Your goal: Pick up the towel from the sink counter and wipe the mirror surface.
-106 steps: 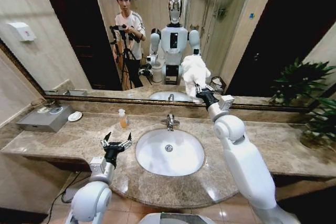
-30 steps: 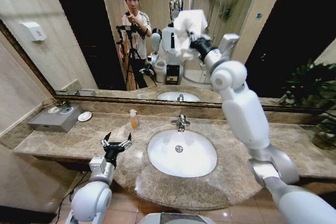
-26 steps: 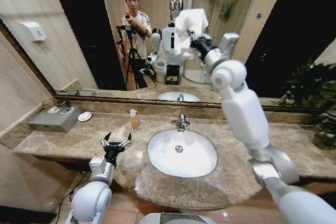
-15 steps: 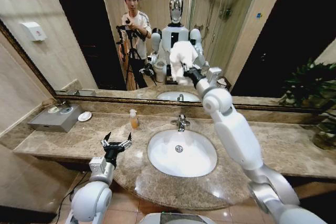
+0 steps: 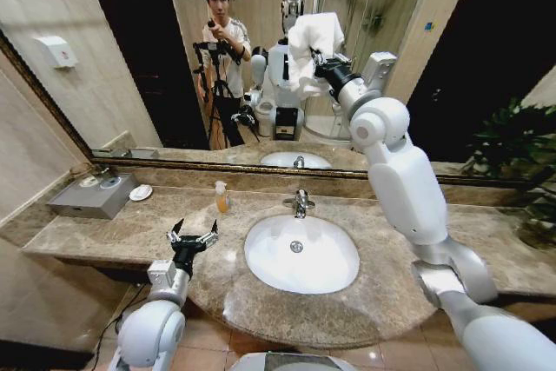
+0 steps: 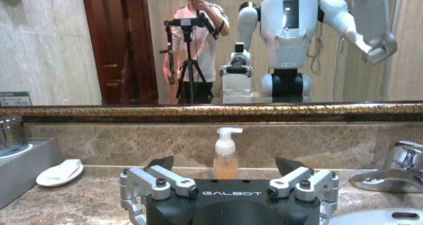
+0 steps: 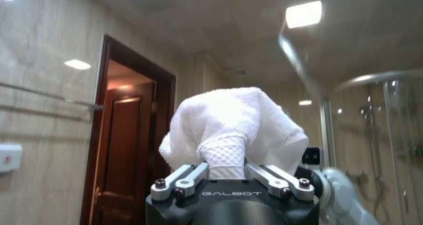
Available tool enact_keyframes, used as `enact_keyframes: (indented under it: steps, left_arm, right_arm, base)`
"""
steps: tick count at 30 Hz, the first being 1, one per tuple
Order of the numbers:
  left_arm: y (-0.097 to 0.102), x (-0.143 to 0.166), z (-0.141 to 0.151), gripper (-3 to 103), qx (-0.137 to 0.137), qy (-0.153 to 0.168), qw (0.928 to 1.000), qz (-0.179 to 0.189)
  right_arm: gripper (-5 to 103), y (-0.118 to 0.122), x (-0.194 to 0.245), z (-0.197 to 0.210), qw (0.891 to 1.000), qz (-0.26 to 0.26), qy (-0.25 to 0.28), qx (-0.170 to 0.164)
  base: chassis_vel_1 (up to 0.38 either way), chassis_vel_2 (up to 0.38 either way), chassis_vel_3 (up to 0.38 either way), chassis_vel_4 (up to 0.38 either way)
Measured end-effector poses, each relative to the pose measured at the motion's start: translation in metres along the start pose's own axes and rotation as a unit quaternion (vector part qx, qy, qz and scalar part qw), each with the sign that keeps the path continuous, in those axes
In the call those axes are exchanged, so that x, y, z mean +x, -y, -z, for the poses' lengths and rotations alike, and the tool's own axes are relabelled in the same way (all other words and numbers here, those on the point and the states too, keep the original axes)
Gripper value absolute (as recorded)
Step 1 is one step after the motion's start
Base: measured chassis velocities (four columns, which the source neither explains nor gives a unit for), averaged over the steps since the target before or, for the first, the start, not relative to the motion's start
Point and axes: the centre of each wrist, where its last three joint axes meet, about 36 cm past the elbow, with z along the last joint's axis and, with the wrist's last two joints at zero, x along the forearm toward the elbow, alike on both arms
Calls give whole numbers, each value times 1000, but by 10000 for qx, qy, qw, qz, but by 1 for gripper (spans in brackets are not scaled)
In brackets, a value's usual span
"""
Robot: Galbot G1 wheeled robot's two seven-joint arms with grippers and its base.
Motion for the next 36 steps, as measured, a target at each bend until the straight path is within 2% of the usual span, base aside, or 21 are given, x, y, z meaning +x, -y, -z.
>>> enact_keyframes:
  steps: [4, 8, 10, 15, 21, 26, 31, 36]
  left_arm:
    - [0, 0, 0, 100, 0, 1, 10000, 1]
    - [0, 0, 0, 100, 0, 0, 10000, 0]
    - [0, 0, 0, 100, 0, 0, 10000, 0]
    - [0, 0, 0, 100, 0, 0, 10000, 0]
    - [0, 0, 0, 100, 0, 0, 10000, 0]
    - [0, 0, 0, 100, 0, 0, 10000, 1]
    - [0, 0, 0, 100, 0, 0, 10000, 1]
    - [0, 0, 0, 100, 0, 0, 10000, 0]
  right_arm:
    - [10, -8, 23, -49, 9988, 52, -430, -226]
    - [10, -9, 30, -57, 9986, 73, -483, -199]
    - [10, -8, 28, -49, 9990, 72, -404, -161]
    - [10, 4, 7, 8, 10000, 23, 87, 32]
    - [10, 11, -7, 35, 9998, -33, 195, 85]
    - [10, 4, 6, 13, 10000, 37, 16, 91]
    - [10, -1, 27, -38, 9992, 64, -386, 41]
    - [10, -1, 33, -50, 9989, 51, -471, 7]
  base:
    - [0, 0, 0, 0]
    - [0, 0, 0, 0]
    - [0, 0, 0, 0]
    - [0, 0, 0, 0]
    - [0, 0, 0, 0]
    - [0, 0, 0, 0]
    - [0, 0, 0, 0]
    - [0, 0, 0, 0]
